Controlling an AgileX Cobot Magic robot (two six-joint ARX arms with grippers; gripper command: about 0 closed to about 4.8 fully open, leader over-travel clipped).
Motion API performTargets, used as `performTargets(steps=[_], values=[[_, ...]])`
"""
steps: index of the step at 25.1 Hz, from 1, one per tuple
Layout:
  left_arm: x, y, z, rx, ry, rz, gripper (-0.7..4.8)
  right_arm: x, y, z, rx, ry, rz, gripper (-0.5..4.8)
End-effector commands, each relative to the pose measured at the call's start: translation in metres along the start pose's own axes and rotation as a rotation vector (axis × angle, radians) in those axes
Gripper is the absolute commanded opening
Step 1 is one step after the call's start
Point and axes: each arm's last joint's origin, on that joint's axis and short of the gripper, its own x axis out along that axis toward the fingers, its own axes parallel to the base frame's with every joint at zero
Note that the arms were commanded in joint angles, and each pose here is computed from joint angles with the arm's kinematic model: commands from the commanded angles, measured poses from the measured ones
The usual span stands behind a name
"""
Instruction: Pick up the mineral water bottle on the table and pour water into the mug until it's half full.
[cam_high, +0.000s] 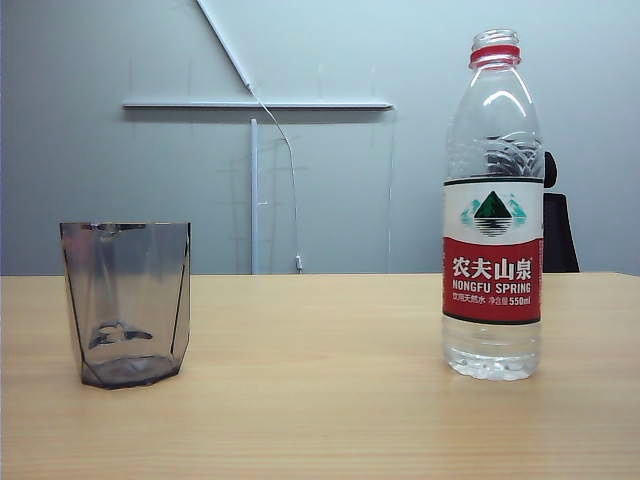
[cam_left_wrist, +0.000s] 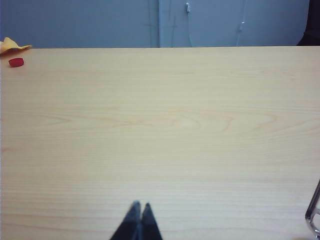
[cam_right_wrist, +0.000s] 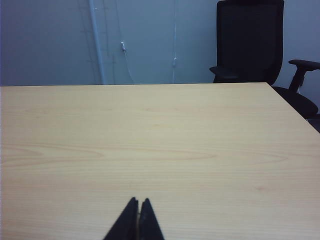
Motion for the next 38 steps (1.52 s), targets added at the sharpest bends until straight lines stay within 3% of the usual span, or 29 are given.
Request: performTargets(steps=[1,10,13,15,17,23,27,30,31,34,38], values=[[0.000,0.000,0.002,-0.003,-0.012,-0.004,-0.02,0.000,0.000,0.000,0.000,-0.015,0.001,0.20],[0.000,-0.001,0.002,-0.003,-0.012,-0.009,-0.02,0.000,0.000,0.000,0.004,-0.016,0.003,0.20],[-0.001,-0.009,0.002,0.007,-0.014,-0.075,-0.02,0.000,0.002,0.001,0.110,-0.019,0.083,0.22],[-0.004,-0.026,0.002,0.025,-0.017,-0.248,-0.02,-0.001,0.006,0.006,0.245,-0.027,0.215,0.23],[-0.011,-0.043,0.001,0.046,-0.018,-0.435,-0.02,-0.003,0.009,0.013,0.296,-0.003,0.301,0.23],[-0.024,-0.063,0.000,0.072,-0.025,-0.688,-0.02,-0.013,0.012,0.032,0.309,0.096,0.378,0.34],[-0.028,-0.067,0.000,0.078,-0.025,-0.785,-0.02,-0.017,0.014,0.040,0.312,0.145,0.419,1.16],[-0.029,-0.068,0.000,0.078,-0.024,-0.789,-0.02,-0.017,0.017,0.040,0.294,0.149,0.457,2.62],[-0.029,-0.068,0.000,0.078,-0.025,-0.790,-0.02,-0.016,0.020,0.039,0.269,0.164,0.490,3.57],[-0.029,-0.068,0.000,0.078,-0.025,-0.790,-0.02,-0.011,0.031,0.034,0.166,0.211,0.538,4.79],[-0.029,-0.067,0.000,0.077,-0.026,-0.790,-0.02,-0.004,0.044,0.030,0.113,0.226,0.530,4.79]])
